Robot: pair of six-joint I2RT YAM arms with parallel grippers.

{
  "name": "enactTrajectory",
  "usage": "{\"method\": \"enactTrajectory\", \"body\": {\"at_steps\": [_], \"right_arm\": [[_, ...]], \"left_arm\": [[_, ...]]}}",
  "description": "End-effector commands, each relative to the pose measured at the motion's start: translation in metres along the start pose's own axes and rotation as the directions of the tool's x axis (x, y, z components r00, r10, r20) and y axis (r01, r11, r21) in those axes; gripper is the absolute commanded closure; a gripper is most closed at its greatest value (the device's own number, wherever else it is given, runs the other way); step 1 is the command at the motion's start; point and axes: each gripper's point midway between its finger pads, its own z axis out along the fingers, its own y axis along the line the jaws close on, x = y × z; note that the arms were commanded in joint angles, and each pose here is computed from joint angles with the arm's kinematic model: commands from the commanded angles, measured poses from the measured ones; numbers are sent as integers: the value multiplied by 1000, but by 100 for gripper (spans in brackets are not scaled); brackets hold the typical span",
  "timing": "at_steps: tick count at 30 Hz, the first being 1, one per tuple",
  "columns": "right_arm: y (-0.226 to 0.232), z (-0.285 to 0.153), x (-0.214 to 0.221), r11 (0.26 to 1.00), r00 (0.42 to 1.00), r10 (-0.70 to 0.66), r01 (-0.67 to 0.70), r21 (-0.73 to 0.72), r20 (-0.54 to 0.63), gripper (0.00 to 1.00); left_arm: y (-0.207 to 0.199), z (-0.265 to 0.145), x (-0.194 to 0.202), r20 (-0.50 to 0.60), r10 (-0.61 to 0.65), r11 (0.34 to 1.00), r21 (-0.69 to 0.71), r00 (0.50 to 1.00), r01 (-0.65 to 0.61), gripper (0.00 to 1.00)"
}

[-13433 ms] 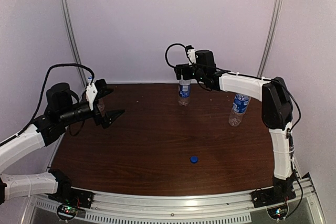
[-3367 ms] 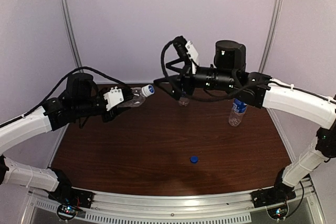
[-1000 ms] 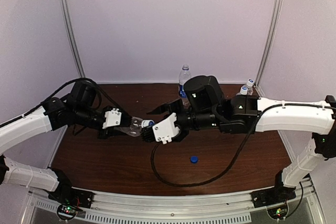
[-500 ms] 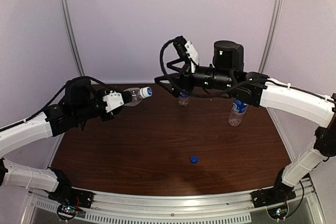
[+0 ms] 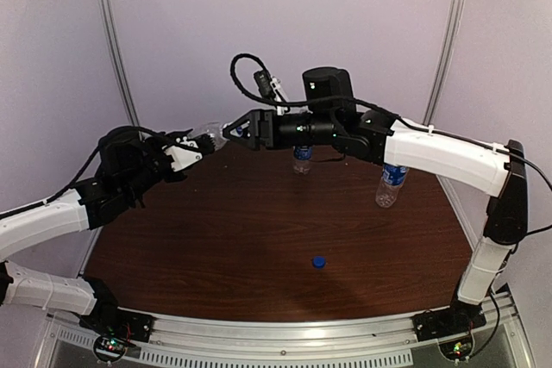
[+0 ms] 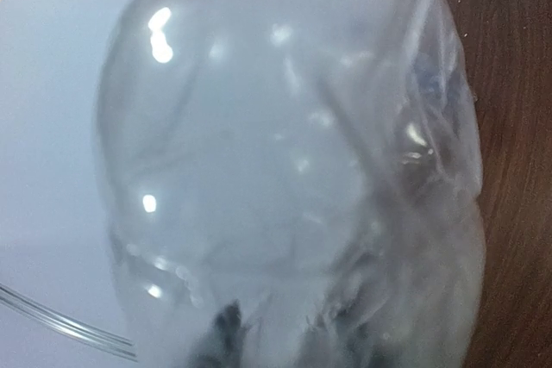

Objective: Unscrew the bottle caps

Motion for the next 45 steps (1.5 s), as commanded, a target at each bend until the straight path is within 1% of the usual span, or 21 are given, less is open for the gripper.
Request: {"method": "enactTrajectory", "body": {"at_steps": [1, 5, 7, 10, 14, 17, 19, 22, 23, 25, 27, 29, 31, 33, 35, 37, 39, 42, 45], "right_arm": [[5, -4, -1, 999, 999, 31, -31, -10, -14, 32], [6, -5, -1, 1000, 1000, 26, -27, -16, -11, 50], [6, -5, -2, 1000, 1000, 24, -24, -18, -9, 55], [5, -3, -1, 1000, 1000, 23, -23, -14, -9, 57], [3, 0, -1, 1000, 1000, 28, -28, -9, -9, 54], [2, 2, -2, 1000, 1000, 26, -26, -9, -11, 56], [2, 2, -2, 1000, 1000, 24, -24, -10, -11, 64], [1, 3, -1, 1000, 1000, 18, -18, -11, -16, 80], [2, 2, 0, 1000, 1000, 11, -11, -11, -19, 83], [1, 2, 1, 1000, 1000, -17, 16, -5, -26, 86], [1, 1, 5, 996, 995, -83, 83, -11, -46, 90], [0, -2, 10, 991, 988, -135, 135, -4, -70, 93], [-7, -6, 18, 969, 964, -241, 245, 22, -113, 99], [-13, -12, 26, 928, 921, -358, 369, 52, -156, 100], [-14, -18, 42, 854, 839, -502, 520, 37, -209, 100], [-8, -23, 58, 750, 727, -642, 661, -2, -243, 100], [-1, -26, 70, 627, 599, -758, 778, -40, -257, 100], [9, -30, 84, 451, 417, -875, 887, -100, -248, 100], [21, -35, 96, 274, 239, -948, 948, -161, -208, 100]], "left_arm": [[12, -1, -3, 12, 3, 998, -57, 1000, -3, 77], [10, -1, -3, 15, 6, 999, -50, 1000, -5, 77], [10, -1, -3, 16, 8, 999, -48, 1000, -7, 77], [8, -1, -4, 18, 12, 999, -40, 1000, -11, 77], [4, -1, -3, 17, 14, 1000, -21, 1000, -14, 77], [3, -1, -3, 19, 14, 1000, -18, 1000, -13, 77], [2, -1, -3, 20, 14, 1000, -15, 1000, -14, 77], [1, -2, -3, 22, 13, 1000, -11, 1000, -13, 77], [-1, -2, -3, 26, 15, 1000, 0, 1000, -15, 77], [-9, -4, -6, 47, 17, 999, 42, 999, -19, 77], [-26, -6, -11, 81, 14, 991, 132, 997, -25, 77], [-38, -9, -10, 80, -9, 980, 199, 997, -7, 77], [-46, -12, -14, 93, -36, 968, 252, 995, 12, 77], [-61, -19, -18, 112, -63, 940, 340, 992, 21, 77], [-74, -27, -24, 131, -88, 904, 426, 987, 25, 77], [-87, -37, -28, 144, -117, 858, 514, 983, 27, 77], [-97, -45, -32, 145, -154, 812, 582, 977, 42, 77], [-112, -59, -37, 139, -206, 740, 670, 968, 61, 77], [-124, -75, -42, 132, -246, 661, 748, 960, 67, 77]]}}
